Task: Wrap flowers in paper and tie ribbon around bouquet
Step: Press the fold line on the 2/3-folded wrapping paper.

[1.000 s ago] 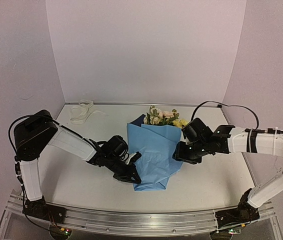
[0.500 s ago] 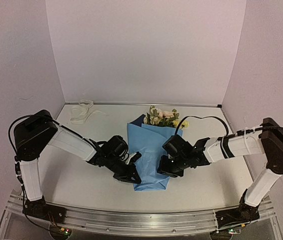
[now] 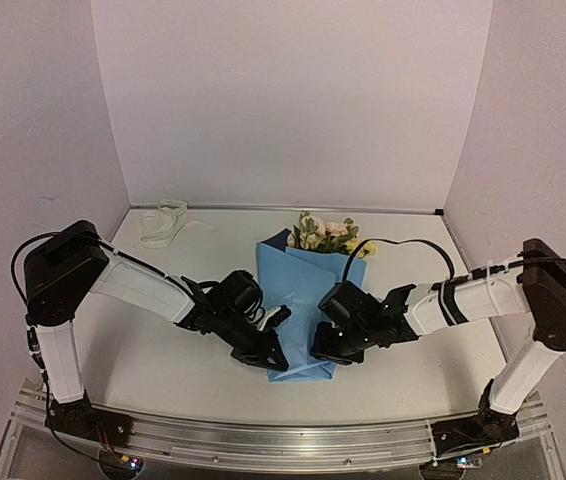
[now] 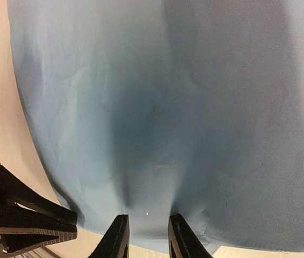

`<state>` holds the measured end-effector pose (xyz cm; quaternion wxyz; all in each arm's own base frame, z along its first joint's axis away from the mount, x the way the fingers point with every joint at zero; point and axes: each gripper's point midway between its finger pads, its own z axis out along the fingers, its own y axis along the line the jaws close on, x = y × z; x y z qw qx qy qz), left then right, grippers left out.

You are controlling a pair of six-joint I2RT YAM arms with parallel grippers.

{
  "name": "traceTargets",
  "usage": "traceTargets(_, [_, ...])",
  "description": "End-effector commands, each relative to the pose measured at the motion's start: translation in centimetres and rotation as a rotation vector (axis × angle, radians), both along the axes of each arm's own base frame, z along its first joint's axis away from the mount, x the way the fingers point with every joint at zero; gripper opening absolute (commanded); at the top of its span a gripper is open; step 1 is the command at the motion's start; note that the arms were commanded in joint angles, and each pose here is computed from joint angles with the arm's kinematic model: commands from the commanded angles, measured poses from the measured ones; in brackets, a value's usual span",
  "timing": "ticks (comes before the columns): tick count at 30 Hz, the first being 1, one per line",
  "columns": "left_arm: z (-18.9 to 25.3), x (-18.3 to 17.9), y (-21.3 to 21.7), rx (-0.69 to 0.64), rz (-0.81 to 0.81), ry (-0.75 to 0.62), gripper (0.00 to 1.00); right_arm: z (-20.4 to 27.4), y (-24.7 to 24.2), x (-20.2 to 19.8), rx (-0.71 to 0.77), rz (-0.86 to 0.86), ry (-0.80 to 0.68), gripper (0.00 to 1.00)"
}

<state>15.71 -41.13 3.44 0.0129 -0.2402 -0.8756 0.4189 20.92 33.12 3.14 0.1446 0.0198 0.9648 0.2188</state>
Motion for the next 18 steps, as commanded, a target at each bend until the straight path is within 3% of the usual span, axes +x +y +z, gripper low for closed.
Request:
traceTargets(1, [2.1, -0.4, -0.5, -0.044, -0.03, -0.011, 0.11, 1.2, 0.4, 0.1, 0.006, -0.008, -0.035, 0.27])
traceTargets(18, [-3.0, -1.9, 1.7, 0.068, 0.0, 0.074, 0.1, -2.6, -0.1, -1.4, -0.06, -0.008, 0.013, 0.26])
